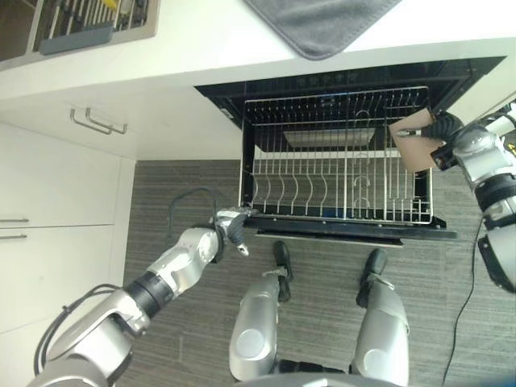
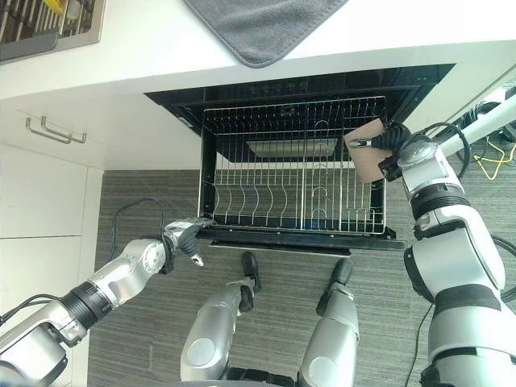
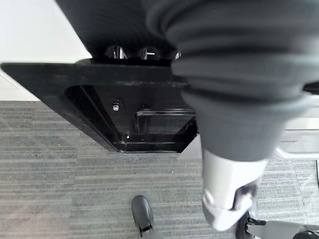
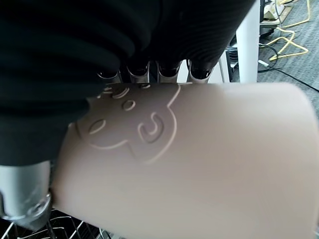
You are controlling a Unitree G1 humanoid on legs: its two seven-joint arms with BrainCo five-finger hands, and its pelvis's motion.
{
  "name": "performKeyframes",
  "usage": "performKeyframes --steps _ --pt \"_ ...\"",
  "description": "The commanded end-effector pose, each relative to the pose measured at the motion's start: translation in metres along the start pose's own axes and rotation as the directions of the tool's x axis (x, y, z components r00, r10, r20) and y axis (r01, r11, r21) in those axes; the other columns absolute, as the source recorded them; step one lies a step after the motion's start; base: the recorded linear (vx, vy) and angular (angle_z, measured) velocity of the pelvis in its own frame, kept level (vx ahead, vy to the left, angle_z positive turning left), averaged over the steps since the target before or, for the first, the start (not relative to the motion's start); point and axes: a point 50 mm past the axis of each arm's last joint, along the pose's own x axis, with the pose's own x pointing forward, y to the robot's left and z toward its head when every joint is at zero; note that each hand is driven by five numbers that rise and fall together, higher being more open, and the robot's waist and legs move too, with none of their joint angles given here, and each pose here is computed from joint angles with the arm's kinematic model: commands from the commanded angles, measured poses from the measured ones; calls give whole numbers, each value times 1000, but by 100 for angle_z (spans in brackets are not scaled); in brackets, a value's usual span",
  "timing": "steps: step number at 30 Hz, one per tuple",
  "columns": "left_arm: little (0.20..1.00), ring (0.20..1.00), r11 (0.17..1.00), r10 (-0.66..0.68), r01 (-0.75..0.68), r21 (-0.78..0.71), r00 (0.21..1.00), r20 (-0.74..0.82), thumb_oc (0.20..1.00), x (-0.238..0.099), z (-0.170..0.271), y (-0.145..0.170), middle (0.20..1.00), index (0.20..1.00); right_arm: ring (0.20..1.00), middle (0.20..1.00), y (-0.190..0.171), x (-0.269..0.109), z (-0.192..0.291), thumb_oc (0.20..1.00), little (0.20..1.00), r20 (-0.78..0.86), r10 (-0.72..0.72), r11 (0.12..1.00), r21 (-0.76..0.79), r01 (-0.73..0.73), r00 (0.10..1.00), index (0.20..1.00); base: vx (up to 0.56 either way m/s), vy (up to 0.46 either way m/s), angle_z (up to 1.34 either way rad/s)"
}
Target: Place the dishes in the dishwasher.
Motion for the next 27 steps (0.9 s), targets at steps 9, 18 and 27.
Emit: performKeyframes --steps 9,18,27 --pt "1000 1000 965 -259 255 -58 964 -63 1000 -17 -18 -100 1000 1000 1000 1000 -5 0 -7 1000 1000 -153 -88 996 3 89 984 1000 0 0 0" --pt "1000 1000 973 -223 214 -89 970 -94 1000 -12 -23 -87 1000 1000 1000 1000 12 1 -2 1000 1000 -68 -40 961 270 57 997 1000 -16 -28 -2" --pt "1000 1000 886 391 -348 -307 916 93 1000 -39 2 52 1000 1000 1000 1000 28 -29 -10 1000 1000 156 -140 810 586 22 978 1000 4 -51 0"
